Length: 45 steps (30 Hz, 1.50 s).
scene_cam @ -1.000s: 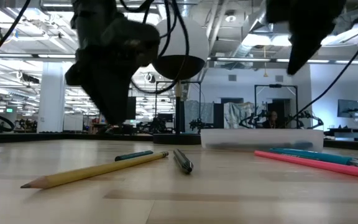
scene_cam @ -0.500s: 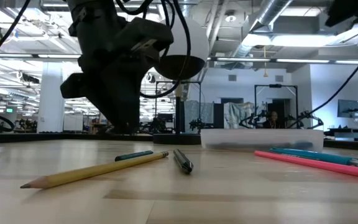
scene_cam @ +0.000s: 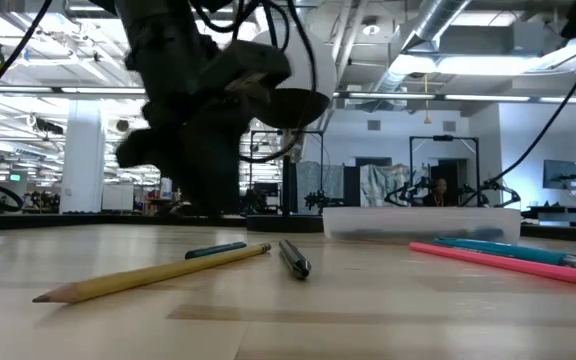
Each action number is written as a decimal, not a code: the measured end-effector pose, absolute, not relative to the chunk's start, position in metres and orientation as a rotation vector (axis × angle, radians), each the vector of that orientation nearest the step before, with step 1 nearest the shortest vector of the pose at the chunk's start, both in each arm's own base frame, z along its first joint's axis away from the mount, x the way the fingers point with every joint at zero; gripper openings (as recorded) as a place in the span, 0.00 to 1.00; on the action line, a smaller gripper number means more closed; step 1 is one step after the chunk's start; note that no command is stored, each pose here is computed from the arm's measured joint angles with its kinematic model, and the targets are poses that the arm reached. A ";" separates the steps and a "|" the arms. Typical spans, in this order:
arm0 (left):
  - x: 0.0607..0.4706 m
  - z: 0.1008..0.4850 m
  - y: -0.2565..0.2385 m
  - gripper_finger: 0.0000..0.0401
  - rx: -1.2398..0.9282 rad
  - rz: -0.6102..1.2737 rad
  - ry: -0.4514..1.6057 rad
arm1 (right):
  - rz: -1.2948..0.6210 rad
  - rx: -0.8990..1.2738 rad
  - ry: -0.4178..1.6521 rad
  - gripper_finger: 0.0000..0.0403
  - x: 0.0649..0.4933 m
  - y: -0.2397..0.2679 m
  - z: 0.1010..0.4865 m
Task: Pick & place school supplies into a supply box
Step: Put the green crayon into the orange supply box
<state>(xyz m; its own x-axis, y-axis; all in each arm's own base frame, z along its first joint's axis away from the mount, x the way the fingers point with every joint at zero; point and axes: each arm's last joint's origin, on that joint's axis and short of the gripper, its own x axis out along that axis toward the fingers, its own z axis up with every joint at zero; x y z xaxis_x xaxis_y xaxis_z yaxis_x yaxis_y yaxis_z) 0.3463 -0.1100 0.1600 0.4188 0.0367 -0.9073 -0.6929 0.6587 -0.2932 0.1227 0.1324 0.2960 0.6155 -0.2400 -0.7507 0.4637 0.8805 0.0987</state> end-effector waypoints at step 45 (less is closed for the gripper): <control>0.330 0.135 -0.114 0.26 -0.434 0.345 1.388 | -0.434 0.289 0.832 0.27 0.127 0.140 0.289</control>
